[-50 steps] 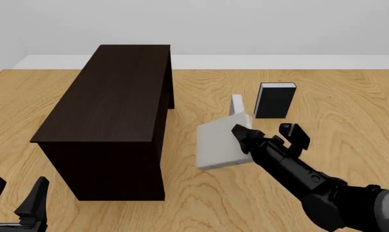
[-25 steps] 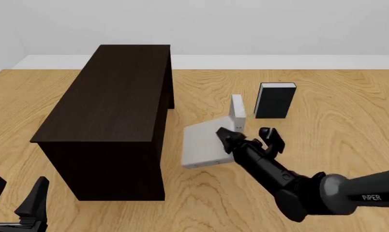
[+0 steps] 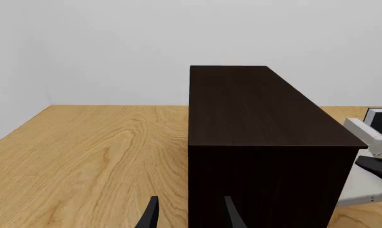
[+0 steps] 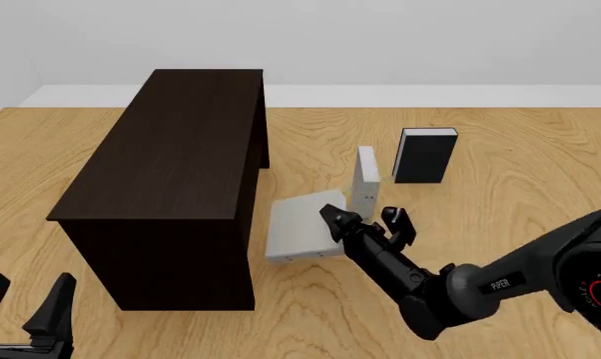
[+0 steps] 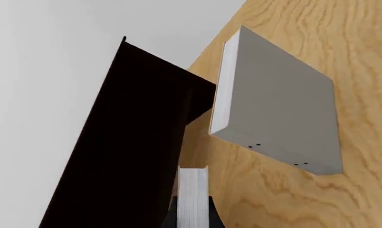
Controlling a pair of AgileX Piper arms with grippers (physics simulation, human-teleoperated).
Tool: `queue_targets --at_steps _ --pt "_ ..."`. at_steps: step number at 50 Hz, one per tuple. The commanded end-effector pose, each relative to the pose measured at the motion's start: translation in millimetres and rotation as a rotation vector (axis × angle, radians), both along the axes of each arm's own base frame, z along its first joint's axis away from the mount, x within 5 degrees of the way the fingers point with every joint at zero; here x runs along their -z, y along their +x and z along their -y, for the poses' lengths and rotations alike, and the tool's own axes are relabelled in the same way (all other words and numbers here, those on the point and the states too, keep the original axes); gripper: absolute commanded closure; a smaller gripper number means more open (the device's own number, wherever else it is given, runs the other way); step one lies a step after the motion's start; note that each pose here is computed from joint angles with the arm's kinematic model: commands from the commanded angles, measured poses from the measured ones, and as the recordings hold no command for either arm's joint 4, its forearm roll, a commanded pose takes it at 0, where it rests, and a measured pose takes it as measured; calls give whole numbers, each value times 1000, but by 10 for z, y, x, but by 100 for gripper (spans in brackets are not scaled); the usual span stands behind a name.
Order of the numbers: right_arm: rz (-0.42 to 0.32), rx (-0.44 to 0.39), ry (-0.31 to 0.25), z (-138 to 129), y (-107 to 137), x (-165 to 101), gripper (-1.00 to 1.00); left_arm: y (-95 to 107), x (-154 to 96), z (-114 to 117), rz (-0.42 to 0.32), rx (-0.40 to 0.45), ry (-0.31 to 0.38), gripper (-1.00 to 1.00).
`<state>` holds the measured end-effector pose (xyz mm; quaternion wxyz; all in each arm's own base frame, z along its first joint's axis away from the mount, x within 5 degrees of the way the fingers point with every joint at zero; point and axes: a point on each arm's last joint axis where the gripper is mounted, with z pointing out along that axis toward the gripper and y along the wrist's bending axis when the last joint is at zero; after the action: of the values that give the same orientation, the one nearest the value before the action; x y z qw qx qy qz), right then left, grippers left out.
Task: Pick up the book on the right and place it under the cabinet shelf.
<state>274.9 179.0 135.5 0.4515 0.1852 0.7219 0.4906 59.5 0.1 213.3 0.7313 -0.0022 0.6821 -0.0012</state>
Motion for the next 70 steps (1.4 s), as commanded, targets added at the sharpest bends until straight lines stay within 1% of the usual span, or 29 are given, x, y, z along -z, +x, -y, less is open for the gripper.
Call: queue_targets --at_steps 1,4,15,26,36,37,44,46,49,51,52,56,58,59,60,61,68,70 --pt "-17 4 57 -55 83 184 100 3 0 0 0 0 0 -100" --pt "-28 8 63 -57 99 255 100 3 1 0 0 0 0 -100" --pt "-51 17 62 -52 137 360 100 2 1 0 0 0 0 -100" --pt "-70 21 51 -46 146 446 100 1 1 0 0 0 0 -100" --pt "-91 29 28 -15 148 550 100 -3 1 0 1 0 0 -100" --pt "-93 28 26 -14 141 552 -100 -2 1 0 1 0 1 -100" --pt "-103 28 0 4 120 593 -100 -5 -1 0 2 0 0 -100" --pt "-104 39 -34 45 155 568 -100 -2 -1 0 1 0 0 -100" --pt "-110 40 -44 56 151 567 -100 -2 -1 0 1 0 0 -100" --pt "-114 48 -87 86 189 542 -100 -4 -2 0 2 0 1 -100" --pt "-115 47 -88 88 185 546 -100 -3 -2 0 1 0 1 -100" --pt "-118 54 -147 135 222 508 -100 -3 -2 0 2 0 0 -100" --pt "-119 60 -156 160 227 500 -100 -2 -1 0 1 0 0 -100" --pt "-122 63 -195 186 259 473 -100 -3 -2 0 1 0 0 -100" --pt "-123 68 -205 211 268 464 -100 -4 -2 0 2 0 1 -100" --pt "-127 72 -228 239 283 451 -100 -4 -2 0 2 0 0 -100" --pt "-137 95 -300 377 327 407 -100 -1 0 0 0 0 0 -100" --pt "-142 93 -302 378 312 414 -100 -1 0 0 1 0 0 -100"
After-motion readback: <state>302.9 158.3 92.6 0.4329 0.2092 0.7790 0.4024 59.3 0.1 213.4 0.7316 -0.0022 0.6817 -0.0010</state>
